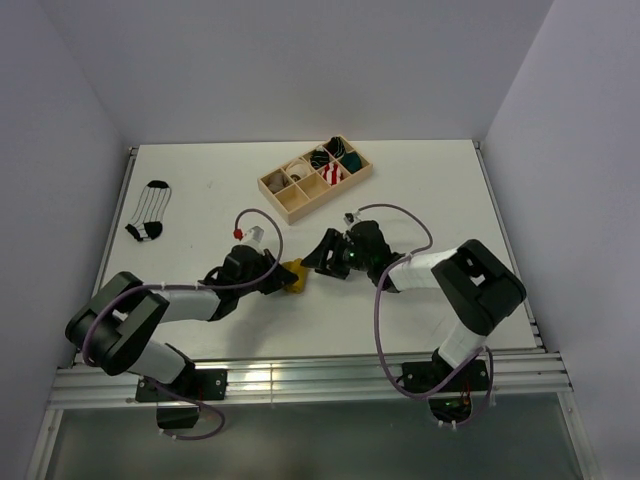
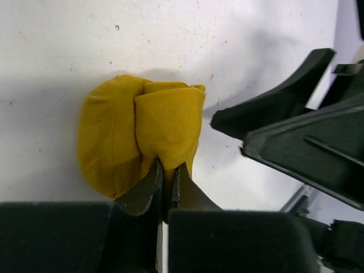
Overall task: Roll the socks
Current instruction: Roll the sock at the center of the board.
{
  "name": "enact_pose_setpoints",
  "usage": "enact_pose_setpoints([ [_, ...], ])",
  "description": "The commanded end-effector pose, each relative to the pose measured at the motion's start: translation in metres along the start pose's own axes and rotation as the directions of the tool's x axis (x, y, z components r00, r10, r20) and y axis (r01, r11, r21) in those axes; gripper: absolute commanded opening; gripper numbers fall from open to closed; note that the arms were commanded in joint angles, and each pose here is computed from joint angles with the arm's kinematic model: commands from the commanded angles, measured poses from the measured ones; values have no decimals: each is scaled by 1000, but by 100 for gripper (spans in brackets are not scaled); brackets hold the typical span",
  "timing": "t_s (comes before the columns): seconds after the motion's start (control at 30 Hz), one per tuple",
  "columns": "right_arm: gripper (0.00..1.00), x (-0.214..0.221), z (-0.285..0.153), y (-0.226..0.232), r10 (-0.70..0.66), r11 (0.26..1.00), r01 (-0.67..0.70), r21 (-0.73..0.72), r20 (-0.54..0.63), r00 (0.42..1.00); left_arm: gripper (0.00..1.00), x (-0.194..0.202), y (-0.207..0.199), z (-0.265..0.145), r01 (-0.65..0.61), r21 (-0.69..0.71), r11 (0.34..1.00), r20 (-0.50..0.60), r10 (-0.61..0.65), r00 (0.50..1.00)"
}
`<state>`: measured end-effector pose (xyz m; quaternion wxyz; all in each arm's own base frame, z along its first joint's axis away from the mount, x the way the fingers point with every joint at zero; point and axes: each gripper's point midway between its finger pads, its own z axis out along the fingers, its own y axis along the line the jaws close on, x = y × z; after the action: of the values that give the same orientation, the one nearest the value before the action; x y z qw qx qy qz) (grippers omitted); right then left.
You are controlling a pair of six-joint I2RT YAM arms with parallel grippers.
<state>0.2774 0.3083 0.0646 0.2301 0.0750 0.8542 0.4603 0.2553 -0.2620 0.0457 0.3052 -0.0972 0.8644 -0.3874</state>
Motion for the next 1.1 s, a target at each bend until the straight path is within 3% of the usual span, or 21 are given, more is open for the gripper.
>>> enact_pose_setpoints([
  [0.0,67,-6,11,6,-2,1000,3,-29,10,1000,1,14,1,-2,98,53,994,-77,-94,993],
  [0.37,60,2,31,-4,21,999,-22,-32,-31,999,1,34,24,8,184,5,983,-158,-181,971],
  [0.4,57,2,32,-4,20,999,-21,-28,-36,999,1,35,26,9,185,-9,983,-162,-184,970],
  [0.53,28,0,32,-5,-4,1000,4,-9,-35,999,3,37,33,10,169,-49,984,-168,-175,970],
  [0.57,24,-1,32,-5,-13,1000,13,-4,-35,999,6,34,32,12,152,-54,987,-164,-159,973],
  [0.6,15,-1,31,-6,-25,1000,25,9,-41,999,17,35,41,10,147,-107,983,-164,-163,973],
  [0.67,8,1,29,-14,-29,998,33,61,-58,998,36,28,42,10,123,-130,984,-144,-142,979],
  [0.77,0,0,24,-18,-54,991,63,117,-72,996,55,15,42,5,84,-177,981,-92,-102,991],
  [0.87,0,-1,21,-23,-67,982,81,171,-87,994,66,-1,32,-1,3,-234,972,-28,-10,1000],
  [0.93,0,-4,21,-21,-88,976,106,192,-99,991,67,4,23,-7,-77,-281,957,-22,74,997],
  [0.97,0,0,18,-26,-82,969,107,224,-120,989,67,-15,15,-7,-110,-324,940,62,137,989],
  [1.07,0,0,17,-25,-103,953,137,270,-138,985,66,-7,-7,-16,-221,-382,897,78,270,960],
])
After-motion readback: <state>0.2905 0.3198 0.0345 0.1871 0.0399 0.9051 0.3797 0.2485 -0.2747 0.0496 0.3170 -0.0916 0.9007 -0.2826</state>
